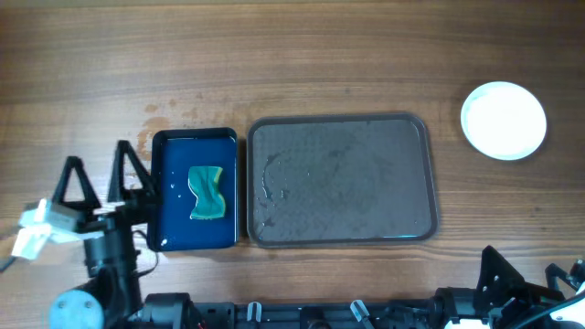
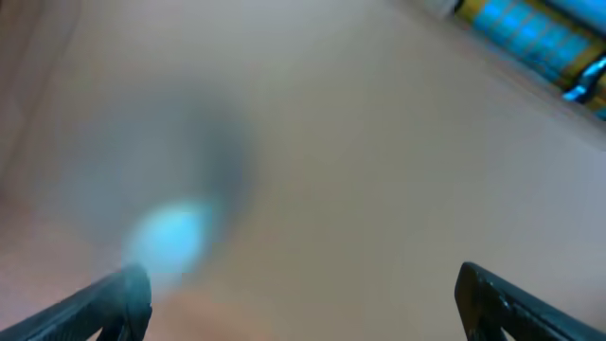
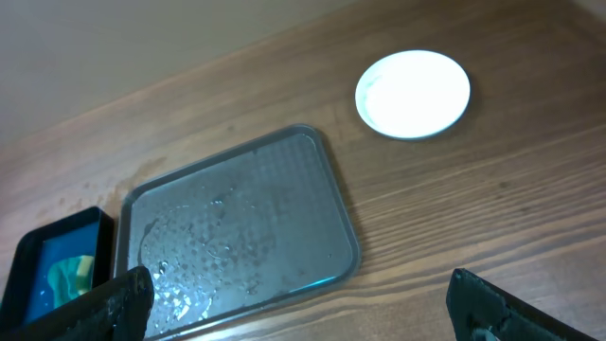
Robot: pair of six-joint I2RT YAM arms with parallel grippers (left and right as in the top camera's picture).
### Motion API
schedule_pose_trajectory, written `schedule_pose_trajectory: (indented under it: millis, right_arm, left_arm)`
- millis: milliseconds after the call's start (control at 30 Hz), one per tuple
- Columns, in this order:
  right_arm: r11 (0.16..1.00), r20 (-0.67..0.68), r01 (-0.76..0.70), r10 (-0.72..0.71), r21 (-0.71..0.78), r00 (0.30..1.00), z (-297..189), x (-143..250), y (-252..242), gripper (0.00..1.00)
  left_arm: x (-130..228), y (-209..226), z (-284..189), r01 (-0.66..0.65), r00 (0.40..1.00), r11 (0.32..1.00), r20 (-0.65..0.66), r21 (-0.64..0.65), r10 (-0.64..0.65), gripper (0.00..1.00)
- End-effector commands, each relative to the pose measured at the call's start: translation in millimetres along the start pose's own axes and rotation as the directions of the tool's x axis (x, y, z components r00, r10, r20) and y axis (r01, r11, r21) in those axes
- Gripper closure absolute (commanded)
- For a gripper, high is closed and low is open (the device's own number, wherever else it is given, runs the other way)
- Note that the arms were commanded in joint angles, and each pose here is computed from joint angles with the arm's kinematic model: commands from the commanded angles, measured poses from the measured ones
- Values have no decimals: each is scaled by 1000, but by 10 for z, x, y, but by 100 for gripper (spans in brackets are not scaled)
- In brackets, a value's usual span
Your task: Clean dirty plates on tray and stack at the side
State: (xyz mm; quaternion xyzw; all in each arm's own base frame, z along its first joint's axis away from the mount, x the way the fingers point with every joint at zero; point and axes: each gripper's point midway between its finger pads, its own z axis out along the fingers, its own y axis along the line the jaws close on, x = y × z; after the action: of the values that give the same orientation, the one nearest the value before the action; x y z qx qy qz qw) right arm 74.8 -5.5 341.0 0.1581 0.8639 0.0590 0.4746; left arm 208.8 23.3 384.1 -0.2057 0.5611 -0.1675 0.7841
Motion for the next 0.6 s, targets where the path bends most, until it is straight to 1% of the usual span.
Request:
schedule_pose_trajectory:
  millis: [0, 167, 300, 467, 567]
  right_arm:
    - [1000, -8, -8, 8, -17, 1000, 4, 11, 27, 0]
    - [1000, -8, -8, 8, -17, 1000, 4, 11, 27, 0]
    - [1000, -8, -9, 9, -17, 1000, 4, 11, 27, 0]
    - [1000, -8, -8, 8, -17, 1000, 4, 11, 27, 0]
    - [1000, -8, -9, 9, -17, 1000, 4, 11, 27, 0]
  left_arm:
    - [315, 27, -52, -5, 1000, 993, 14, 114, 3, 0]
    - [462, 102, -160, -7, 997, 986, 80, 165, -7, 0]
    - [461, 128, -219, -11, 994, 985, 111, 174, -8, 0]
    - [472, 160, -214, -17, 993, 986, 118, 167, -3, 0]
    - [487, 161, -230, -9, 986, 979, 162, 201, -24, 0]
